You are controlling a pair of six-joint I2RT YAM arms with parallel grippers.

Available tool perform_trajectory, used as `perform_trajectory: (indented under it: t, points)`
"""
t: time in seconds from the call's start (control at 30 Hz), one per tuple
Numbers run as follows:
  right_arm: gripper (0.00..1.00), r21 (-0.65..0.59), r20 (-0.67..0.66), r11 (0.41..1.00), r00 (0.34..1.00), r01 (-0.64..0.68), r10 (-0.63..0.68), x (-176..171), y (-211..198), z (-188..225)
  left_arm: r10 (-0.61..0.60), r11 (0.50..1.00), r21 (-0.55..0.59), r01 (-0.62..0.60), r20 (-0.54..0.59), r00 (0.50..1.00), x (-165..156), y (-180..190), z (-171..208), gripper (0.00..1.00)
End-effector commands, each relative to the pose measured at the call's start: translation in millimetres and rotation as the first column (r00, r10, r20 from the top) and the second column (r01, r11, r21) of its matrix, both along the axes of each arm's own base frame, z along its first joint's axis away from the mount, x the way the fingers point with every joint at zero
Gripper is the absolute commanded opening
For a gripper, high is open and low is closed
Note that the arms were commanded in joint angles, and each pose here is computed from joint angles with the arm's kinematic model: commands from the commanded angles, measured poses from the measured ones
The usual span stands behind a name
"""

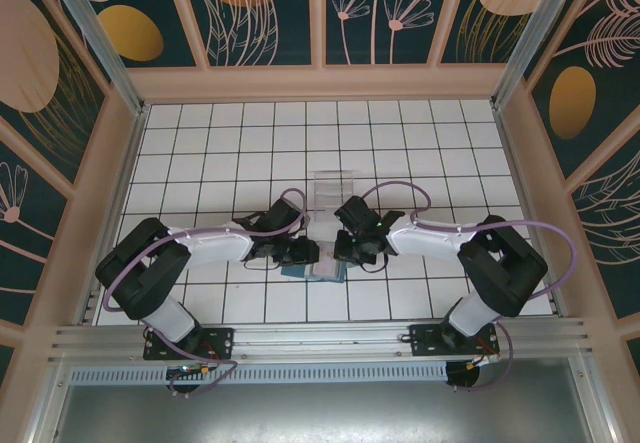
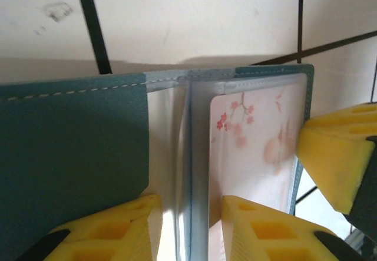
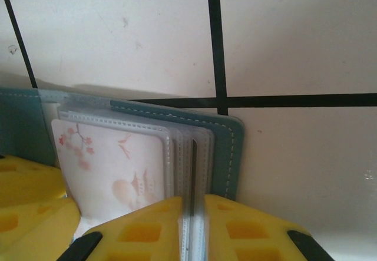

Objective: Take the credit cards out of the card holder

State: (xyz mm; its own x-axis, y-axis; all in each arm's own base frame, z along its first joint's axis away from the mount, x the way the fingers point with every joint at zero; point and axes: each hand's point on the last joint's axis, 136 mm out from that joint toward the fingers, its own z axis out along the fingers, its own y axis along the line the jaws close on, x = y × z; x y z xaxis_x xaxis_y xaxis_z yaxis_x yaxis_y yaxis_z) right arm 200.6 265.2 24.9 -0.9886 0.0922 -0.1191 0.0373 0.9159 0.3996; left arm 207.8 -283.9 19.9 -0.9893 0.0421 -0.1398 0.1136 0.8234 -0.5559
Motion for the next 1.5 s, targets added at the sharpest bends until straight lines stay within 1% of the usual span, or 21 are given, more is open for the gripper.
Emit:
perform_trajectory:
  t: [0.0, 0.37, 0.53, 0.63, 0.73, 0.83, 1.0, 1.1, 1.3, 1.47]
  points:
    - [0.18, -0.031, 0.003, 1.0, 1.0, -0.006, 0.006, 0, -2, -2, 0.015, 0.989, 0.146, -0.014, -0.007, 1.0, -4, 27, -18, 0.32]
    - [0.18, -0.039, 0.002, 0.999, 1.0, -0.003, 0.004, 1, -2, -5, 0.034, 0.992, 0.118, -0.034, 0.003, 0.999, -3, 26, -9, 0.27]
    - [0.17, -0.049, -0.001, 0.999, 1.0, -0.002, 0.002, 1, -4, -8, 0.045, 0.993, 0.105, -0.046, 0.011, 0.999, -2, 25, -4, 0.25]
    - [0.16, -0.058, 0.003, 0.998, 1.0, 0.005, -0.005, 2, -6, -9, 0.049, 0.994, 0.094, -0.051, 0.021, 0.999, 0, 24, 1, 0.25]
    - [0.14, -0.068, 0.008, 0.998, 1.0, 0.012, -0.011, 4, -9, -10, 0.058, 0.995, 0.078, -0.06, 0.029, 0.998, 1, 23, 5, 0.26]
    - [0.11, -0.09, 0.019, 0.996, 1.0, 0.021, -0.019, 8, -15, -12, 0.071, 0.997, 0.031, -0.072, 0.038, 0.997, 2, 18, 12, 0.27]
    - [0.09, -0.105, 0.037, 0.994, 0.999, 0.037, -0.033, 17, -27, -18, 0.089, 0.994, -0.065, -0.086, 0.051, 0.995, 5, 6, 23, 0.28]
    - [0.08, -0.114, 0.045, 0.993, 0.998, 0.04, -0.035, 23, -32, -19, 0.097, 0.989, -0.114, -0.092, 0.041, 0.994, 5, 0, 25, 0.29]
    - [0.08, -0.112, 0.066, 0.994, 0.998, 0.021, -0.013, 32, -30, -15, 0.103, 0.979, -0.18, -0.094, 0.038, 0.994, 7, -9, 27, 0.29]
    - [0.08, -0.107, 0.058, 0.994, 0.998, 0.017, -0.011, 30, -29, -16, 0.113, 0.97, -0.22, -0.105, 0.02, 0.993, 9, -11, 24, 0.28]
